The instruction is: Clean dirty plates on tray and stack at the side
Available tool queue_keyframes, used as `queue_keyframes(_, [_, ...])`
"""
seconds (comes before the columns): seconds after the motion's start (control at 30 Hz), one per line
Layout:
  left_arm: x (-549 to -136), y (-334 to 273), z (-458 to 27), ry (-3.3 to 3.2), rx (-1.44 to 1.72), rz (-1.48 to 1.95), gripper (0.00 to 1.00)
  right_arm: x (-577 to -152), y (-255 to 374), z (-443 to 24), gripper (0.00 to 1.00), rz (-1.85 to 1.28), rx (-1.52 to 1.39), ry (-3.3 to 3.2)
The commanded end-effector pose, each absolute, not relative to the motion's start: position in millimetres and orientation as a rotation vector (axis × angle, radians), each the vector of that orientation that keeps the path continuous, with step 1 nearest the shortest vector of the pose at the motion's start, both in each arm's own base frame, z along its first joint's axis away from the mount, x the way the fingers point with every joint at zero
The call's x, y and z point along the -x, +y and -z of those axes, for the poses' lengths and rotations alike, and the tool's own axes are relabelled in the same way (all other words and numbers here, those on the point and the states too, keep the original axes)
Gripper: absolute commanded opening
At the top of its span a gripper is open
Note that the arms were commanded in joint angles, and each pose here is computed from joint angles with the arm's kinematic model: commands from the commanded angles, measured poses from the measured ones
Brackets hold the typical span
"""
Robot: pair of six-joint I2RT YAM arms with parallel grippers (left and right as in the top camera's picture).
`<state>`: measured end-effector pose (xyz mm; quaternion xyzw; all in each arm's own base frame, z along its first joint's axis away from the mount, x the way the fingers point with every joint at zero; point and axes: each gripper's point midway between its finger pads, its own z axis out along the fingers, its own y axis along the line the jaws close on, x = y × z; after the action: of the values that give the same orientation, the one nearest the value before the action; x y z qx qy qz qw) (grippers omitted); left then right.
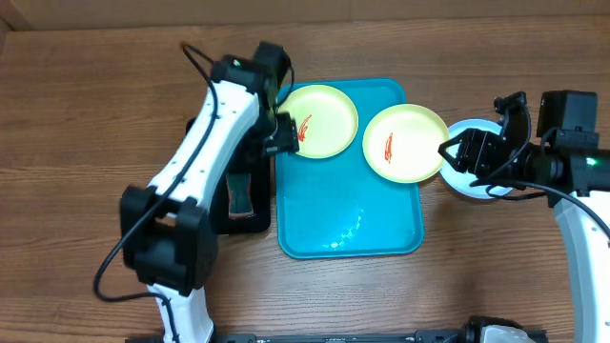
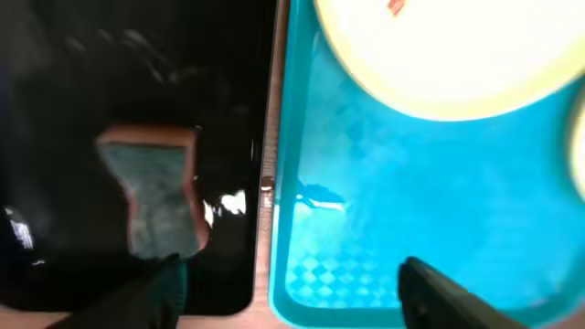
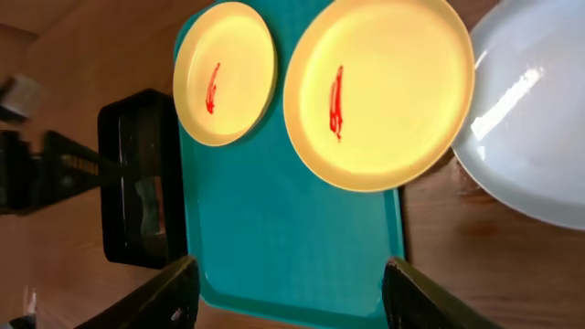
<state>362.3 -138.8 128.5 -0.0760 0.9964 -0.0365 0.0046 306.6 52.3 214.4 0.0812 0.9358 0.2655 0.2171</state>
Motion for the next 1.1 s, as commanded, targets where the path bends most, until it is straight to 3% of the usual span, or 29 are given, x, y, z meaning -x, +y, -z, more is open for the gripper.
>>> queue_keyframes(0.0, [-376, -118, -207, 2.907, 0.192, 0.101, 0.84, -313, 73, -211, 0.63, -0.775, -0.196, 2.611])
queue_keyframes(0.07, [-375, -103, -232, 2.844, 0.221, 0.062, 0.98, -318, 91, -204, 0.63, -0.802, -0.173, 2.636])
queue_keyframes(0.1, [-374, -93, -245, 2.813, 0.242, 0.043, 1.00, -322, 100, -198, 0.63, -0.802, -0.162, 2.653])
queue_keyframes(0.3, [-356, -47, -298, 2.683, 0.379, 0.037, 1.00, -350, 130, -144, 0.63, -0.619, -0.170, 2.770])
queue_keyframes(0.43, [-342, -28, -310, 2.657, 0.446, 0.047, 1.00, -367, 105, -118, 0.63, -0.419, -0.290, 2.784])
queue_keyframes(0.8, [-330, -26, -303, 2.715, 0.454, 0.019, 1.00, -413, -7, -121, 0.63, -0.150, -0.326, 2.620])
queue_keyframes(1.07, [-329, -26, -303, 2.718, 0.454, 0.019, 1.00, -432, -26, -99, 0.63, -0.104, -0.272, 2.610])
